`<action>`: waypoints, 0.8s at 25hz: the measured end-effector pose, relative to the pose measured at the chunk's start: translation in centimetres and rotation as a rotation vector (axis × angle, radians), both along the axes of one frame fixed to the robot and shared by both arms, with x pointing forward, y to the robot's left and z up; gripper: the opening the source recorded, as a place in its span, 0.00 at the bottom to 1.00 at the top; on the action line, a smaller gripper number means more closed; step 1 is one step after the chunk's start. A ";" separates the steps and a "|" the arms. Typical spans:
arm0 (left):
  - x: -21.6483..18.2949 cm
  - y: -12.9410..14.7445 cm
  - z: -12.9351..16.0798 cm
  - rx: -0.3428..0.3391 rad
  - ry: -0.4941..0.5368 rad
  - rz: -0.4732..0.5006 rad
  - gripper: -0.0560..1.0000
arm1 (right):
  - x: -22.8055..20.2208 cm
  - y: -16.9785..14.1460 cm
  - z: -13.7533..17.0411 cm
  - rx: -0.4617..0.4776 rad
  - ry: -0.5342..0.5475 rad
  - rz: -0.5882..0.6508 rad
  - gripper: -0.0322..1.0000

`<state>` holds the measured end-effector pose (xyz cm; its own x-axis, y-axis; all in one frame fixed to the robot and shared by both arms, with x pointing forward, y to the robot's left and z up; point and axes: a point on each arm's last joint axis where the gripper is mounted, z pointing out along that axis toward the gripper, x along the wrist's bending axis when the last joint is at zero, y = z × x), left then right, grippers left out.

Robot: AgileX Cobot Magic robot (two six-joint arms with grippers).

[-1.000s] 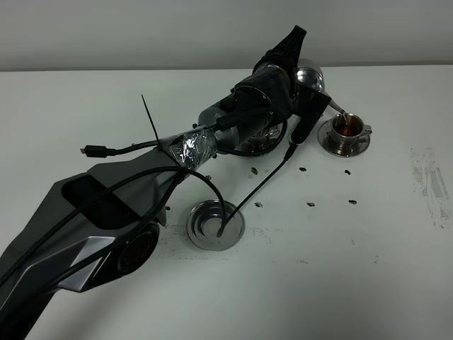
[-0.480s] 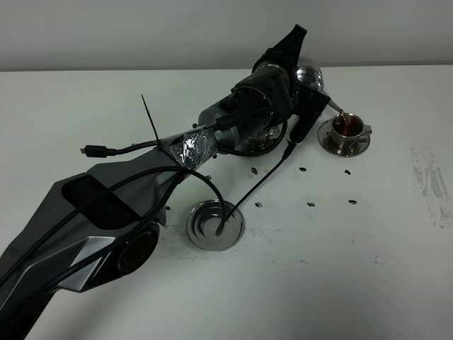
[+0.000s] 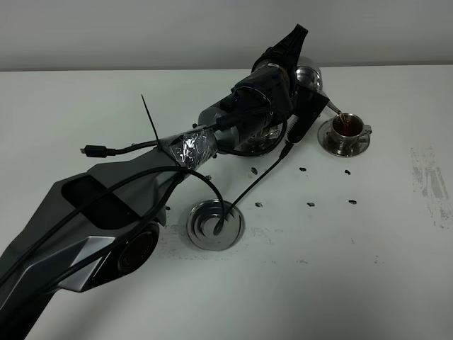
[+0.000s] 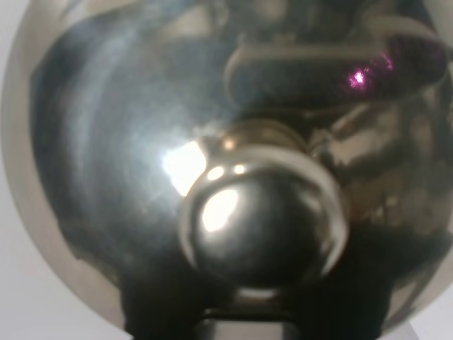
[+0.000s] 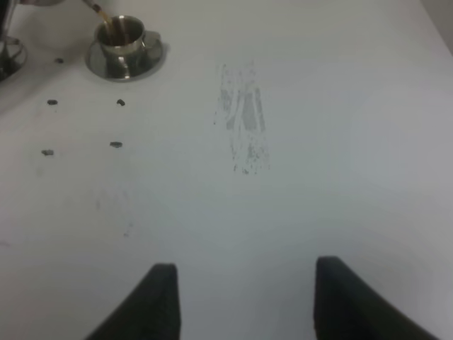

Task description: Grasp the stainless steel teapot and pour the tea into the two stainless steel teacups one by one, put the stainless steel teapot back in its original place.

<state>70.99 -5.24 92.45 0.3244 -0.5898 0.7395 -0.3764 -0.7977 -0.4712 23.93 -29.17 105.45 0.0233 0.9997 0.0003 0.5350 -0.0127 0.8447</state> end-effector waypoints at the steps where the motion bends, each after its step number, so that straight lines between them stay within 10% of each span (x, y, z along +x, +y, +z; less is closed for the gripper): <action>1: 0.0 0.0 0.0 0.001 0.000 -0.001 0.21 | 0.0 0.0 0.0 0.000 0.000 0.000 0.44; 20: -0.1 -0.3 0.1 0.013 -0.011 -0.035 0.21 | 0.0 0.0 0.0 0.000 0.000 0.000 0.44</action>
<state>70.89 -5.59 92.53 0.2952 -0.6100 0.7354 -0.3983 -0.7782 -0.4856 23.93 -29.17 105.45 0.0233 0.9997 0.0003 0.5350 -0.0127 0.8447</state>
